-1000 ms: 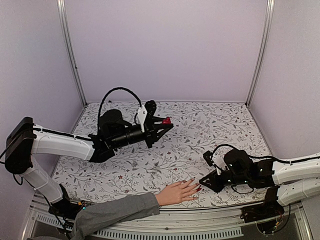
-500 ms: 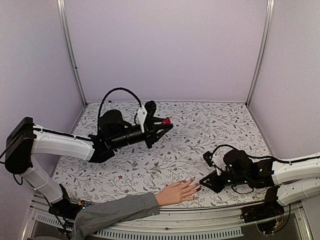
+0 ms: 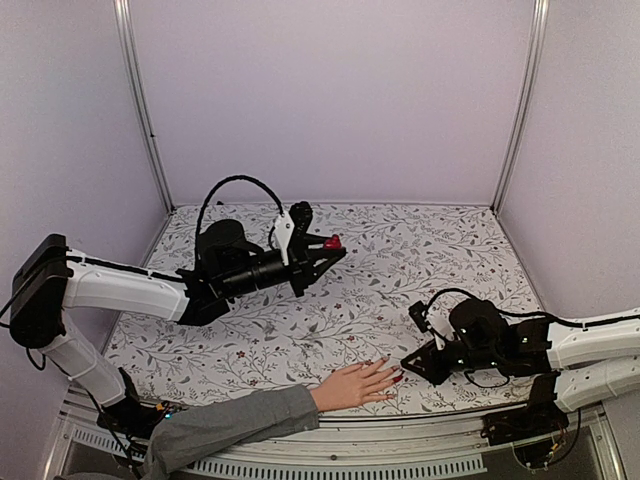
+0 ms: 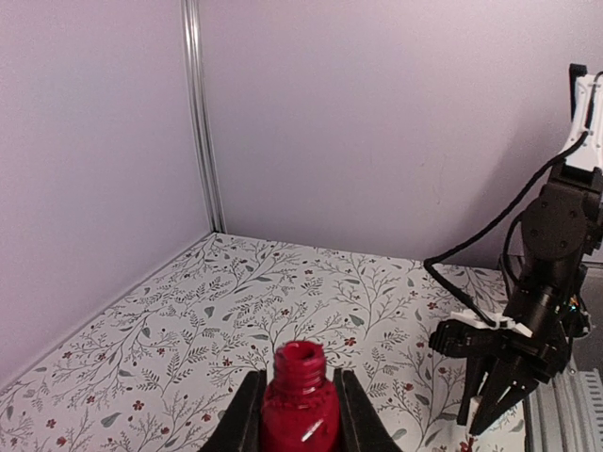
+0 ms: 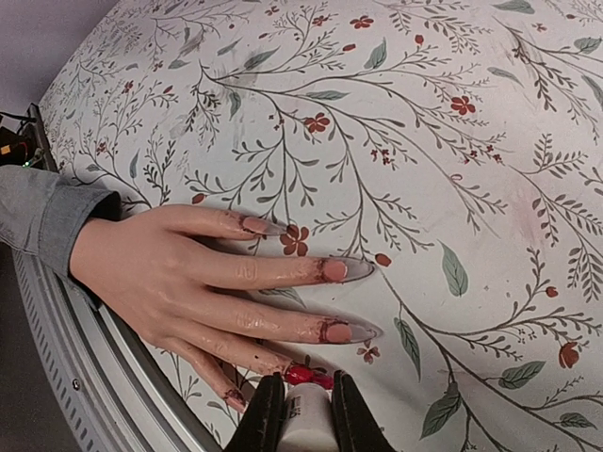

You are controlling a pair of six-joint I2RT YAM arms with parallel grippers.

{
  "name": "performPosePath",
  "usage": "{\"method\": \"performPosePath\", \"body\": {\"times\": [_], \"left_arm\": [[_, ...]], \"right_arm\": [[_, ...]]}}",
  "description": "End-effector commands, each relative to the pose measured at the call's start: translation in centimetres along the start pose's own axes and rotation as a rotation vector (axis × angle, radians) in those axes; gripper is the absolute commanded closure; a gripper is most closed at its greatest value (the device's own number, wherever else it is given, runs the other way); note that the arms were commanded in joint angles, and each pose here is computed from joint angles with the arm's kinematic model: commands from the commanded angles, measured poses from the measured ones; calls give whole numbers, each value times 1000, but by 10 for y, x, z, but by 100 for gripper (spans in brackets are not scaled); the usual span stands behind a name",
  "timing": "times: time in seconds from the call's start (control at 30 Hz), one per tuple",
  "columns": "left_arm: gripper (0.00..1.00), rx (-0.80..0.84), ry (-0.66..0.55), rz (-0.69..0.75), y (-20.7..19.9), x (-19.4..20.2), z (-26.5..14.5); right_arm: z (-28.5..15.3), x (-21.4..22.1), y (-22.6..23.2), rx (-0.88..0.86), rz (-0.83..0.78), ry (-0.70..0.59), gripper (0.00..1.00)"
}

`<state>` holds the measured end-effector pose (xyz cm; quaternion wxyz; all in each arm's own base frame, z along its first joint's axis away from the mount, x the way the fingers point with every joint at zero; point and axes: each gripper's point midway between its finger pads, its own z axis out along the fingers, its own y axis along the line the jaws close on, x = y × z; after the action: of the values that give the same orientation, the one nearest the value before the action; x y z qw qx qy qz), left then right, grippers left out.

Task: Paint the nails
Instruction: Paint the nail polish on the nail.

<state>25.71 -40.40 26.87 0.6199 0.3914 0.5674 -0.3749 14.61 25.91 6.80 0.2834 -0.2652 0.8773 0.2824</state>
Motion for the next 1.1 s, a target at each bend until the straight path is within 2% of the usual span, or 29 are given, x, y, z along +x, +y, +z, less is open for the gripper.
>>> {"method": "performPosePath", "body": {"times": [0.0, 0.3, 1.07], "left_arm": [[100, -23, -31, 5, 8, -8, -4], [100, -23, -32, 5, 8, -8, -4], [100, -27, -31, 4, 9, -8, -5]], "right_arm": [[-1, 0, -7, 47, 15, -11, 100], [1, 1, -9, 59, 22, -6, 100], [4, -1, 10, -45, -13, 1, 100]]}}
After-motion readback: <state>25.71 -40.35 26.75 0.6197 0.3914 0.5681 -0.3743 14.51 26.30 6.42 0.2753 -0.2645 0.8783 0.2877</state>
